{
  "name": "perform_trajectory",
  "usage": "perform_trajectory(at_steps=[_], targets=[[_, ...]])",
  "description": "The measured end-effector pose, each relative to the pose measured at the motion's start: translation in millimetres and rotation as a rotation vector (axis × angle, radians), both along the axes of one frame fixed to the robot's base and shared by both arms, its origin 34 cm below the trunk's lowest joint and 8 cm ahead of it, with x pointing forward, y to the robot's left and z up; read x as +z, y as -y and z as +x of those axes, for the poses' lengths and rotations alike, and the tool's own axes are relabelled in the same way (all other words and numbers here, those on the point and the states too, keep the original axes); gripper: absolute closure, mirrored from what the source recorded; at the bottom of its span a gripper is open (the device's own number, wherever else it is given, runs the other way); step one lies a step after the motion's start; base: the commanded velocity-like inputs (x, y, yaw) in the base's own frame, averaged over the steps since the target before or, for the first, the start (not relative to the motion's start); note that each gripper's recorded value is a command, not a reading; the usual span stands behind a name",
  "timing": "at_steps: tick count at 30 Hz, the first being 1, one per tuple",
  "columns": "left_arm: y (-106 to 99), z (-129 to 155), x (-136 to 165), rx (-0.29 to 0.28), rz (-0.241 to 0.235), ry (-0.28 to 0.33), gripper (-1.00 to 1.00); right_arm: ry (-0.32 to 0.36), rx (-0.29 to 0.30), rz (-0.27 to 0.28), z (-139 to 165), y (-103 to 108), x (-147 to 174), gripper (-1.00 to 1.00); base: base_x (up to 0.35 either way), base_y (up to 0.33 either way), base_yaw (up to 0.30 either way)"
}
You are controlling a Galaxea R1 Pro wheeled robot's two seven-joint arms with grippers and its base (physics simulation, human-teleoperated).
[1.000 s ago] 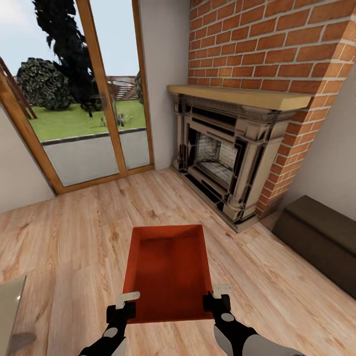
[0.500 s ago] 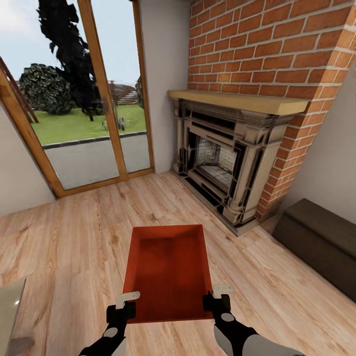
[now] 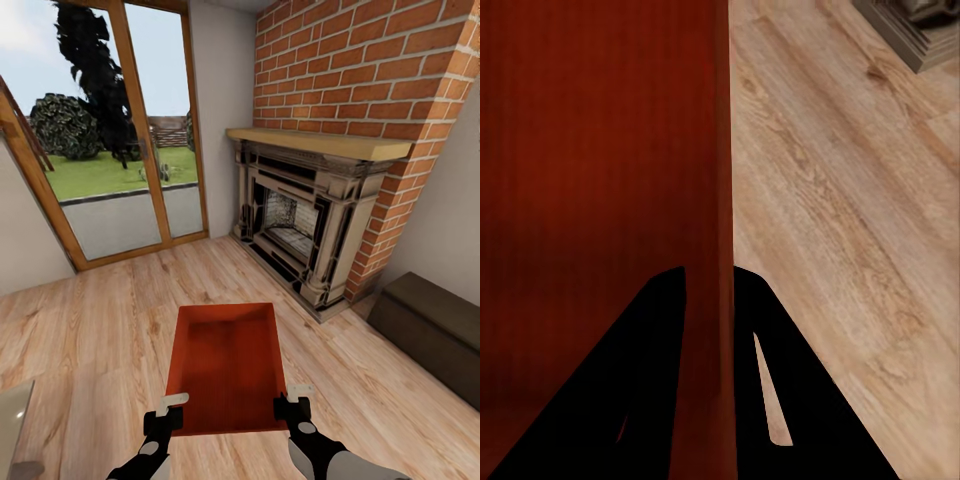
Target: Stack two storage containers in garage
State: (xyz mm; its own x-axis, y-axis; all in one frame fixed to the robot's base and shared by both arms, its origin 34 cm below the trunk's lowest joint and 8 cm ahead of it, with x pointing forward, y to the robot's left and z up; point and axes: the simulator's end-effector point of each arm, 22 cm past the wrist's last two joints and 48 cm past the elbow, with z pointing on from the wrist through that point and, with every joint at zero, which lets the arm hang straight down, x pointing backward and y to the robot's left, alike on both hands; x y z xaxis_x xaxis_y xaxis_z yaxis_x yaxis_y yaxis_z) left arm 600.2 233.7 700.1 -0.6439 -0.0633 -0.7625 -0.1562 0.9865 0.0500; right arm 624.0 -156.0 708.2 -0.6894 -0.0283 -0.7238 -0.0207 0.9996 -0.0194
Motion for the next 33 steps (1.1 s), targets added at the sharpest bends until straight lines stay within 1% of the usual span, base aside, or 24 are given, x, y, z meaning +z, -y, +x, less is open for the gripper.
perform_trajectory(at_steps=[33], targets=[[0, 12, 23, 0.000, 0.000, 0.047, 1.00, 0.047, 0.000, 0.000, 12, 0, 24, 1.00, 0.000, 0.000, 0.000]])
